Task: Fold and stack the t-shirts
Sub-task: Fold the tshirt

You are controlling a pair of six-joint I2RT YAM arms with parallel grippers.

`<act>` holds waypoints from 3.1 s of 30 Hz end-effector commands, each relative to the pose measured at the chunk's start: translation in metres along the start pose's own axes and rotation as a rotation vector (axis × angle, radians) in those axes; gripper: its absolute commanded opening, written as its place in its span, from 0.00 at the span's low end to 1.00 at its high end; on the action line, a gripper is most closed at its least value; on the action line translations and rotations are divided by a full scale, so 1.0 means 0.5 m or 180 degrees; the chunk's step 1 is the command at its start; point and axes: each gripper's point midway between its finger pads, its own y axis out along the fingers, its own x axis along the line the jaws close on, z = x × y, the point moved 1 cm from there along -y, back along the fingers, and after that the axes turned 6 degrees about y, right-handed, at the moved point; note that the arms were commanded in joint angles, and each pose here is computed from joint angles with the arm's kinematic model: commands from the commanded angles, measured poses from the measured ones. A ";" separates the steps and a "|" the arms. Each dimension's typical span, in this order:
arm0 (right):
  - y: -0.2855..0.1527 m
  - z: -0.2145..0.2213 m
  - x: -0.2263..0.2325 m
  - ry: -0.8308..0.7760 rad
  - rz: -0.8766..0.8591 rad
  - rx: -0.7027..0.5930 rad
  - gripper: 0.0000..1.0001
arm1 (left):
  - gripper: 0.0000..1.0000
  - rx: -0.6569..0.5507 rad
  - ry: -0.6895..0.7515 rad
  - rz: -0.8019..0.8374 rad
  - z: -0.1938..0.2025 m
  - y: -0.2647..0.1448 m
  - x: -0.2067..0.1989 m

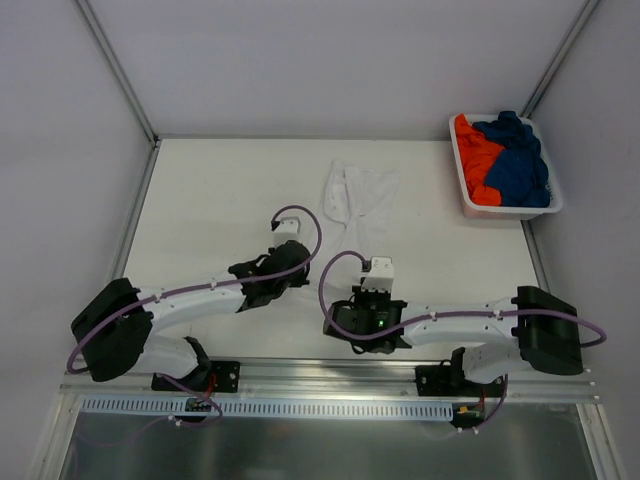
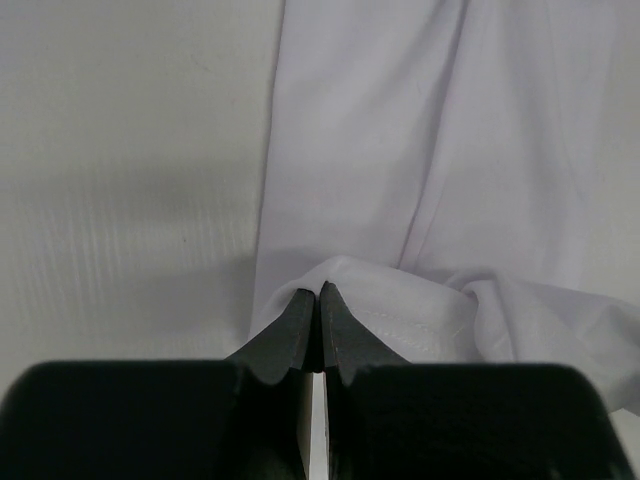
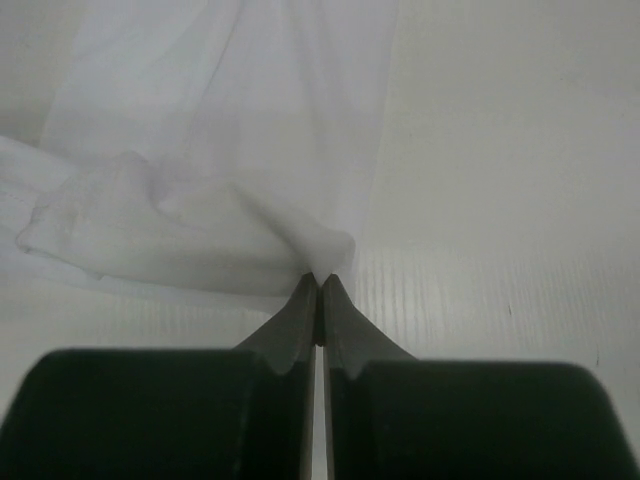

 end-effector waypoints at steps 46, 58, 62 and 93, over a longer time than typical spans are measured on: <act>0.283 -0.277 -0.026 0.0187 0.0461 -0.0331 0.64 | 0.99 -0.0801 0.0088 0.0280 -0.424 0.246 -0.092; 0.172 -0.220 0.076 0.0416 -0.0968 0.0084 0.00 | 0.00 -0.0298 -0.0274 -0.0080 -0.272 0.164 0.003; 0.185 -0.189 0.101 0.0415 -0.1076 0.0262 0.00 | 0.00 -0.0098 -0.0471 -0.0129 -0.204 0.143 0.027; 0.342 -0.084 0.209 0.0278 -0.1000 0.0981 0.01 | 0.00 0.0568 -0.0687 -0.0059 -0.001 0.174 0.039</act>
